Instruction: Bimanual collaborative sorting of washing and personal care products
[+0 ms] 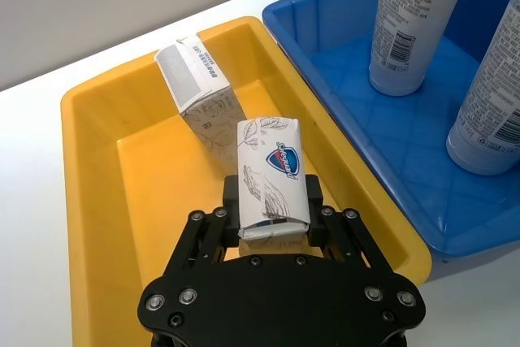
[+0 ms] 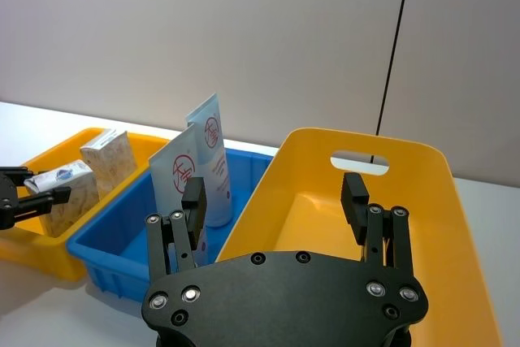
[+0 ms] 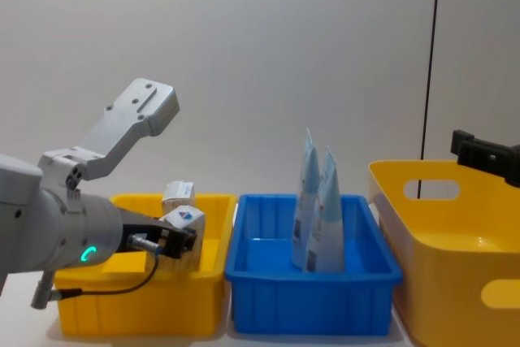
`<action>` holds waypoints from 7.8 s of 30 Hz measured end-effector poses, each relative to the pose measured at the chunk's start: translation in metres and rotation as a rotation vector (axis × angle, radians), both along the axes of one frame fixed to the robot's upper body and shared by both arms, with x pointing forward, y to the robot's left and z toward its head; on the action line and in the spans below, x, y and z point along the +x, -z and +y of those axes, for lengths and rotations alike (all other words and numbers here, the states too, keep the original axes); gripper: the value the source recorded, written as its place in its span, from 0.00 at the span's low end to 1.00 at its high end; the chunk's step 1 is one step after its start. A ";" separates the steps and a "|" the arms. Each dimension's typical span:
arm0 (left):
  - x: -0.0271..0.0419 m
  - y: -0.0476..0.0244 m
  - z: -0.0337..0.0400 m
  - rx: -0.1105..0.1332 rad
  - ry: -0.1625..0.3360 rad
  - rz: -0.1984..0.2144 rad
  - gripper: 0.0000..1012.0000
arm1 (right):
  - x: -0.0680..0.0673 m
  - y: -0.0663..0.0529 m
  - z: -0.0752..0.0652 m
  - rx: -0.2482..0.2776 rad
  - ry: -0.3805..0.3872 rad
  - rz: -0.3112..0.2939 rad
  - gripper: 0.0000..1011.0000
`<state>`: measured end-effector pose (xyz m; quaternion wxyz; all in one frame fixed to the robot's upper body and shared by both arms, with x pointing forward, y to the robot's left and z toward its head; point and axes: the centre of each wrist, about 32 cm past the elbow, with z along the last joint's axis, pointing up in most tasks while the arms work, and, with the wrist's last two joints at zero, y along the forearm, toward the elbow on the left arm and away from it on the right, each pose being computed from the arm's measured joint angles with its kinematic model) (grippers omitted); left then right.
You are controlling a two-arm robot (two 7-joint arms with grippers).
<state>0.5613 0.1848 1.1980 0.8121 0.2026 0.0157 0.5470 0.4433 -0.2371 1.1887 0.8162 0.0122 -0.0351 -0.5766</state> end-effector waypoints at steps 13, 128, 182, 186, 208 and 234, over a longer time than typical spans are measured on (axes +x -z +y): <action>0.0004 -0.0001 0.0000 0.000 0.000 0.001 0.35 | 0.000 0.000 0.000 0.000 0.000 0.000 0.99; 0.0542 -0.1048 0.0336 -0.134 1.253 -0.028 0.35 | 0.000 0.000 0.000 0.000 0.000 0.000 0.99; 0.0553 -0.1037 0.0319 -0.134 1.268 -0.019 0.35 | -0.002 -0.027 -0.065 -0.146 -0.489 0.074 0.99; 0.0553 -0.1037 0.0319 -0.134 1.268 -0.019 0.35 | -0.001 -0.033 -0.072 -0.164 -0.551 0.081 0.99; 0.0553 -0.1037 0.0319 -0.134 1.268 -0.019 0.35 | 0.017 -0.051 -0.083 -0.230 -0.767 0.056 0.99; 0.0553 -0.1038 0.0319 -0.134 1.268 -0.019 0.35 | 0.044 -0.043 -0.062 -0.265 -0.819 0.039 0.99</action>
